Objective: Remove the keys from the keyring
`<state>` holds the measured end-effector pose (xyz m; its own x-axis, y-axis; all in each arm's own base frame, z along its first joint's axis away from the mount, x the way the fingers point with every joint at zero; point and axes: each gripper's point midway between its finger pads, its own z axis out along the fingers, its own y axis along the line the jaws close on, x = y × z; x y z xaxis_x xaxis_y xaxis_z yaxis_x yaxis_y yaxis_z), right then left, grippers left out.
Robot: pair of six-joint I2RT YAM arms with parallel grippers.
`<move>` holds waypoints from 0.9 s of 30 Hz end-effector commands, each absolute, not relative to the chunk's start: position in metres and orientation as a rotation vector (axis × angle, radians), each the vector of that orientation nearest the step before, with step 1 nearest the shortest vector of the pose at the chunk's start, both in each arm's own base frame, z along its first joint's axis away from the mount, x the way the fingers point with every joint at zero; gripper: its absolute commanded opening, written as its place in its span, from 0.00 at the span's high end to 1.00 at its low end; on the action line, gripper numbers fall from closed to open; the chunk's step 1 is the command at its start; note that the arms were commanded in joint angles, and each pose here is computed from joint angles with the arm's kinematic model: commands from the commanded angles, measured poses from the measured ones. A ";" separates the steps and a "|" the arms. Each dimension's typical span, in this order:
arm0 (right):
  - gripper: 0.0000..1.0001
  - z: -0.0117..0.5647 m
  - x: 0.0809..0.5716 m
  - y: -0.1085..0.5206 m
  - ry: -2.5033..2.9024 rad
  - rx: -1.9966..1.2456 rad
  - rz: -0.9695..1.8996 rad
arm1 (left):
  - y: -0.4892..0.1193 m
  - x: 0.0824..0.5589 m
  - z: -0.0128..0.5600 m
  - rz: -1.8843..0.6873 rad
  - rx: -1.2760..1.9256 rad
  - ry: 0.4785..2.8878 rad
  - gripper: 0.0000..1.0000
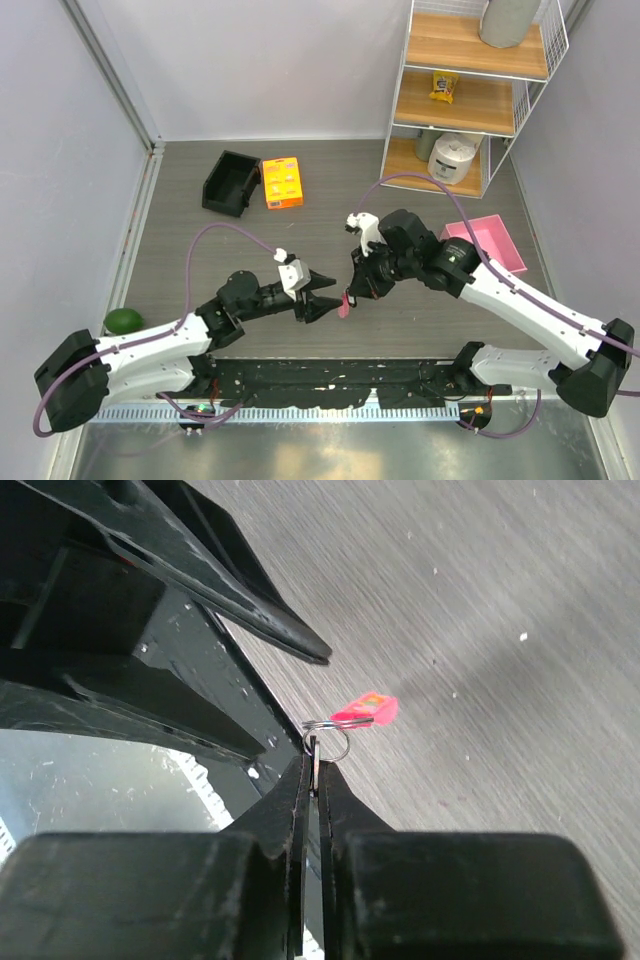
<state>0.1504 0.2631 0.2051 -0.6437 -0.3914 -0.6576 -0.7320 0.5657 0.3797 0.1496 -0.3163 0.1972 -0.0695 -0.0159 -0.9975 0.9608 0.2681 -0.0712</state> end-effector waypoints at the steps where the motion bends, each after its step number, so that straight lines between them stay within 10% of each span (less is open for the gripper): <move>1: 0.90 0.204 0.149 0.256 2.374 -0.847 0.844 | -0.318 0.151 0.206 -1.057 0.934 1.309 0.46; 27: 0.95 0.177 0.125 0.257 2.756 -0.738 1.097 | -0.347 0.137 0.172 -1.107 0.976 1.325 0.44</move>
